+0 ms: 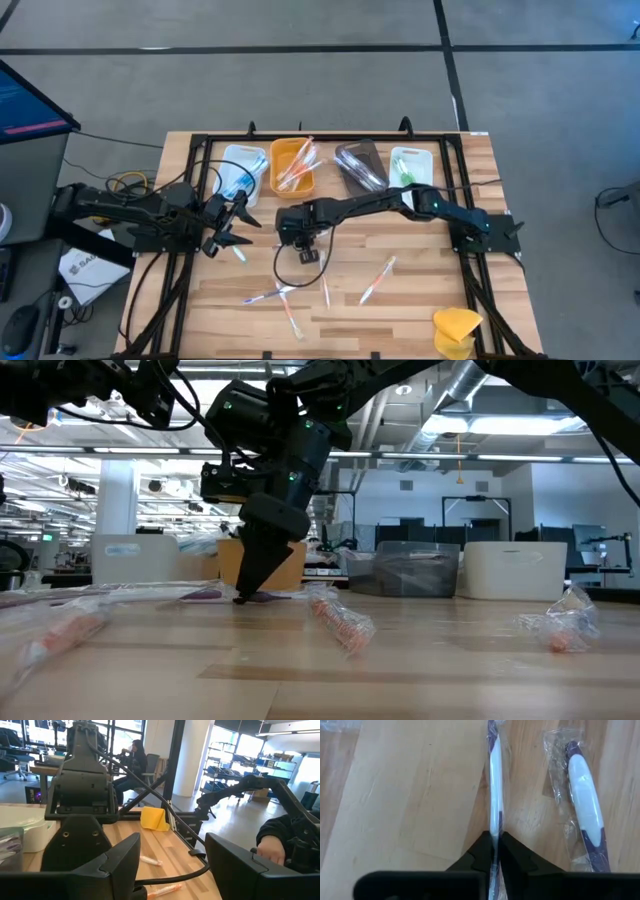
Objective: Pick & Place Toothbrushes
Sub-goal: Put the violet toothbrush into the gray bin
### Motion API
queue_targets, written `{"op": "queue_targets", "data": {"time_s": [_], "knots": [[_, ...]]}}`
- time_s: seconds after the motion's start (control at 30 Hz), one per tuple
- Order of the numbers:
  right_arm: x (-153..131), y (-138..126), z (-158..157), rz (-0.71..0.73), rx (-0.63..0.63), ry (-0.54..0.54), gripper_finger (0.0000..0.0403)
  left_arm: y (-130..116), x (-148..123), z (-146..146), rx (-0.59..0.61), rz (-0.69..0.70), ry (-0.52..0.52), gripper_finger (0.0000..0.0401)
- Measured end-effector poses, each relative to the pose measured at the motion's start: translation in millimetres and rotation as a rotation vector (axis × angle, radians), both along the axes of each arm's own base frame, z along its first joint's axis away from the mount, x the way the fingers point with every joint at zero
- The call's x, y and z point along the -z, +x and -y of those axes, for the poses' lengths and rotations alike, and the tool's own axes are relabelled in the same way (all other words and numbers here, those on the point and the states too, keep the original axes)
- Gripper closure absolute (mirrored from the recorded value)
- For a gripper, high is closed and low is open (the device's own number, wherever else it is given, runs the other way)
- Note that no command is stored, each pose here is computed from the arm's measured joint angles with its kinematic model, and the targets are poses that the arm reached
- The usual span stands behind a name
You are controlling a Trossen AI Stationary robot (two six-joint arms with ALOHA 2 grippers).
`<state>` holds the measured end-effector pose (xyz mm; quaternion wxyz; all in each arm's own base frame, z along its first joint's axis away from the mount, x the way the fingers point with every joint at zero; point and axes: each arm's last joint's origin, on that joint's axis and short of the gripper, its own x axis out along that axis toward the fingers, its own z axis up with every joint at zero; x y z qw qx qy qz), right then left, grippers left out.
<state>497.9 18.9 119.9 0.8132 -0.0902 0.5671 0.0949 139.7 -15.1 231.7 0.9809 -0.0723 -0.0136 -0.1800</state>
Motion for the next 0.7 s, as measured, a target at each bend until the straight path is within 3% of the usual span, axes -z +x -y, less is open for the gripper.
{"op": "queue_targets", "data": {"time_s": [0.33,0.7], "knots": [[-9.5,-2.8,-15.1,0.007,0.021,0.004,0.0397,0.0,0.0,0.0,0.000,0.000,0.000,0.0183],[-38.9,-24.6,-36.0,-0.086,0.070,-0.073,0.0398,0.0,0.2,0.0,0.000,-0.001,0.000,0.0183]]}}
